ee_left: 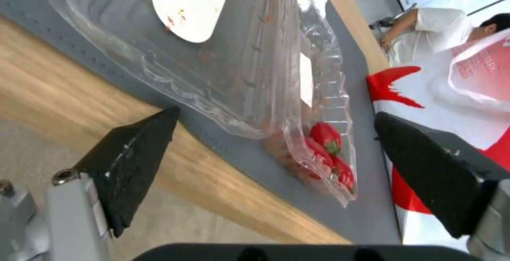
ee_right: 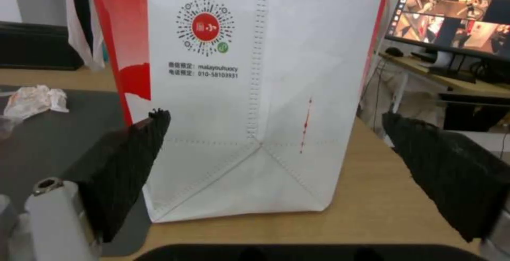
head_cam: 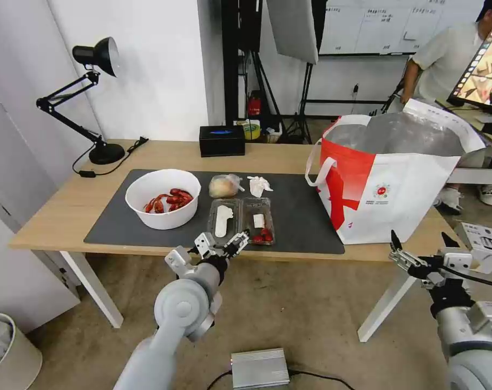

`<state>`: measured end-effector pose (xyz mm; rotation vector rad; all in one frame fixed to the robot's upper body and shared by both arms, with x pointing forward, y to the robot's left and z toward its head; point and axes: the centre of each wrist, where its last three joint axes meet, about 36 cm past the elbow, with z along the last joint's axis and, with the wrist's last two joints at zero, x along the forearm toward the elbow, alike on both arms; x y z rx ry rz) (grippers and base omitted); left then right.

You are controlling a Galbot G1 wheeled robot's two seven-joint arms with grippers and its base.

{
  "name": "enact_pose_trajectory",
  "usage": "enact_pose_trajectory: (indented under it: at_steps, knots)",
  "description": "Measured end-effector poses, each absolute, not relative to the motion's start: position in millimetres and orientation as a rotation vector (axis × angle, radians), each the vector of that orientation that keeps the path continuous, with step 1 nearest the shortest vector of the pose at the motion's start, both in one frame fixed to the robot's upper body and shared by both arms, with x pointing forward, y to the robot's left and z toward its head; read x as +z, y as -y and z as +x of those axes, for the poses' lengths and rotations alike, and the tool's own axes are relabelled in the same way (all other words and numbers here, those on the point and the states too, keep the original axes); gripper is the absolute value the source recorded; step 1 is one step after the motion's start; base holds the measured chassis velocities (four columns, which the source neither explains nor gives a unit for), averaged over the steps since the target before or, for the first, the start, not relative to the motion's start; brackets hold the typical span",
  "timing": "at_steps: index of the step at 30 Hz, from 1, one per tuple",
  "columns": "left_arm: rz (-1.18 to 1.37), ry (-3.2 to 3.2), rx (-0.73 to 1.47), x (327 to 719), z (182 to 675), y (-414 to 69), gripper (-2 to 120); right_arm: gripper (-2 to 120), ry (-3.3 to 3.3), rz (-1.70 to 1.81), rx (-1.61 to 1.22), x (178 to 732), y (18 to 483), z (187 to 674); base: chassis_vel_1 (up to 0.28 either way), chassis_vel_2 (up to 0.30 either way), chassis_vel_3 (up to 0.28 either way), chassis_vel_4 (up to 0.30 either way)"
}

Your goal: Pick up the trash from the table and place it into the takeout bag.

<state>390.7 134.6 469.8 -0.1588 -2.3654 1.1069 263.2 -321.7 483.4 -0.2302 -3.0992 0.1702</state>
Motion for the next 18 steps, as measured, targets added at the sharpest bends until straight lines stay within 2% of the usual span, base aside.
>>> enact_pose_trajectory:
  at_steps: [18]
  knots:
    - [-0.165, 2.460, 1.061, 456, 386, -139, 100, 100, 3.090, -0.222, 0.144, 476, 318, 265, 0.000, 0.000, 0.000, 0.000]
